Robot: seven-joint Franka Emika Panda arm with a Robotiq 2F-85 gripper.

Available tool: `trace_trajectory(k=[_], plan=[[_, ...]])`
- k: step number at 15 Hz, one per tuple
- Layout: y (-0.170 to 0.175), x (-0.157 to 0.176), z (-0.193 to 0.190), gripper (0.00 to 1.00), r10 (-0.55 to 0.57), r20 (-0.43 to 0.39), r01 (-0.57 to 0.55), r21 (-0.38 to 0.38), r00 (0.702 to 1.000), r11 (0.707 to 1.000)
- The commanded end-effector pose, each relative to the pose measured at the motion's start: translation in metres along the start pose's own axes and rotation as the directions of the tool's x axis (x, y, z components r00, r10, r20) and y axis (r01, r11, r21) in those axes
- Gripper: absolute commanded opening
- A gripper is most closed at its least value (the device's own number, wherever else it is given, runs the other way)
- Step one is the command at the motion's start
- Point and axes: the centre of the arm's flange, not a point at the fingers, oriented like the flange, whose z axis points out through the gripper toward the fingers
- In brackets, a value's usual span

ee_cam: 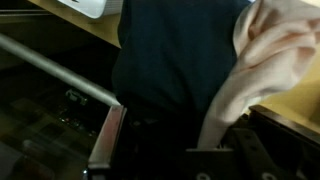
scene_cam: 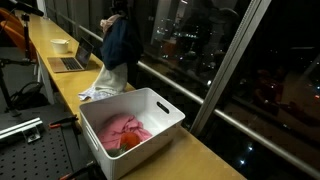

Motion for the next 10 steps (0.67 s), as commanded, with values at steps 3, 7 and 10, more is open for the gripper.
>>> trace_trajectory(k=[3,7,10], plan=[[0.009,-0.049,0.097,0.0,0.047,0.005,-0.047,0.228,0.999,0.973],[0.029,-0.068,0.162,0.0,0.107,0.055,-0.119,0.3,0.993,0.947],[0.043,-0.091,0.209,0.0,0.14,0.093,-0.164,0.344,0.986,0.925]])
